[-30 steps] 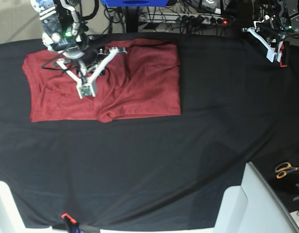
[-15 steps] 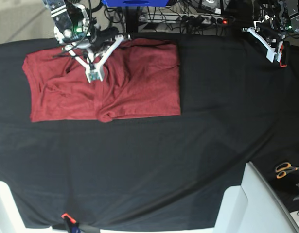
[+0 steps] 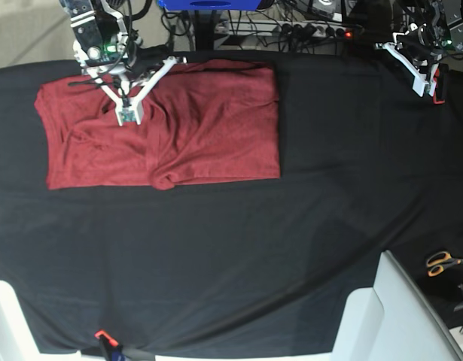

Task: Fold the T-shirt properly
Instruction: 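Grasp the shirt's collar edge with the right gripper and drag it across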

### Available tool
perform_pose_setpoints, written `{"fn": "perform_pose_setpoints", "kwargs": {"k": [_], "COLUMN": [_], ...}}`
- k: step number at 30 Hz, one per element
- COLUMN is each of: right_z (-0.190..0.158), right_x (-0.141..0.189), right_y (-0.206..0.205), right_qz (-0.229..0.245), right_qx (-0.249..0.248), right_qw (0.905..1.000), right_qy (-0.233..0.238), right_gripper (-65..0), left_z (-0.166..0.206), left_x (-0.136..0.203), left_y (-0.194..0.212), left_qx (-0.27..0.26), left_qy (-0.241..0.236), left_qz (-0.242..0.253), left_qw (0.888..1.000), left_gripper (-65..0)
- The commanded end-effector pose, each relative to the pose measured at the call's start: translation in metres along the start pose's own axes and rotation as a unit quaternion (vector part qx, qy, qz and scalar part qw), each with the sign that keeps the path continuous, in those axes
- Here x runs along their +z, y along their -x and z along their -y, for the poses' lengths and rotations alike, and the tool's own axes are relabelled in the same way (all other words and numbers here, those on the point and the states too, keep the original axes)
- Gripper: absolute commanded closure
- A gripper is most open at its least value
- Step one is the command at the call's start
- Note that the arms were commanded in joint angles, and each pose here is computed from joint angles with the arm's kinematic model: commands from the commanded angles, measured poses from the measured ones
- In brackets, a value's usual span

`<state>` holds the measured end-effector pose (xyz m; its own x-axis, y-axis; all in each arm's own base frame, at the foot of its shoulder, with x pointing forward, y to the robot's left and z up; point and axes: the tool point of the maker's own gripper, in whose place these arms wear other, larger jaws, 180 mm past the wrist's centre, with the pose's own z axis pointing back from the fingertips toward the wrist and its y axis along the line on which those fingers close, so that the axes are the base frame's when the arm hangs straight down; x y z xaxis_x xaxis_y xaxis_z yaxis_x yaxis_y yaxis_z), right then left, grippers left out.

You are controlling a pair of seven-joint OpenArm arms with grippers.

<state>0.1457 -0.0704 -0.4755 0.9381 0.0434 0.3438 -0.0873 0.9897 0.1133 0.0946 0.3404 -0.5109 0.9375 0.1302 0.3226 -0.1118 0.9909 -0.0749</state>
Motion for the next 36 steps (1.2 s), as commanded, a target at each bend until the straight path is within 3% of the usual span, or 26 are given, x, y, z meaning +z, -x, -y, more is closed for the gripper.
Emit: {"fn": "perform_pose_setpoints", "kwargs": {"k": [1, 5, 9, 15, 19, 28, 31, 36], "right_z": [-0.007, -0.018, -0.027, -0.089, -0.132, -0.161, -0.179, -0.181], "right_x": [0.011, 0.039, 0.046, 0.050, 0.039, 0.008, 0.004, -0.001], "right_y": [-0.017, -0.041, -0.048, -0.048, -0.035, -0.035, -0.036, -0.032], "right_qz": [0.033, 0.082, 0.096, 0.099, 0.072, 0.033, 0.031, 0.022], "right_qx": [0.000, -0.002, 0.004, 0.096, 0.166, 0.270, 0.288, 0.295], "right_qw": [0.9994, 0.9962, 0.9947, 0.9845, 0.9723, 0.9511, 0.9446, 0.9431], "right_qy": [-0.010, -0.027, -0.038, -0.109, -0.148, -0.147, -0.154, -0.152], "right_gripper": [-0.3, -0.3, -0.2, -0.2, -0.2, -0.2, -0.2, -0.2], "left_z": [-0.006, -0.005, -0.005, -0.005, -0.005, -0.005, -0.005, 0.002], "left_x": [0.005, 0.006, 0.006, 0.006, 0.006, 0.007, 0.007, 0.011], "left_y": [-0.019, -0.022, -0.022, -0.022, -0.022, -0.025, -0.025, -0.036], "left_qx": [-0.005, -0.006, -0.006, -0.006, -0.006, -0.009, -0.009, -0.028], "left_qy": [-0.002, -0.002, -0.002, -0.002, -0.002, -0.002, -0.002, 0.003], "left_qz": [0.032, 0.035, 0.035, 0.035, 0.035, 0.039, 0.039, 0.052], "left_qw": [0.999, 0.999, 0.999, 0.999, 0.999, 0.999, 0.999, 0.998], "left_gripper": [0.0, 0.0, 0.0, 0.0, 0.0, 0.0, 0.0, 0.0]}}
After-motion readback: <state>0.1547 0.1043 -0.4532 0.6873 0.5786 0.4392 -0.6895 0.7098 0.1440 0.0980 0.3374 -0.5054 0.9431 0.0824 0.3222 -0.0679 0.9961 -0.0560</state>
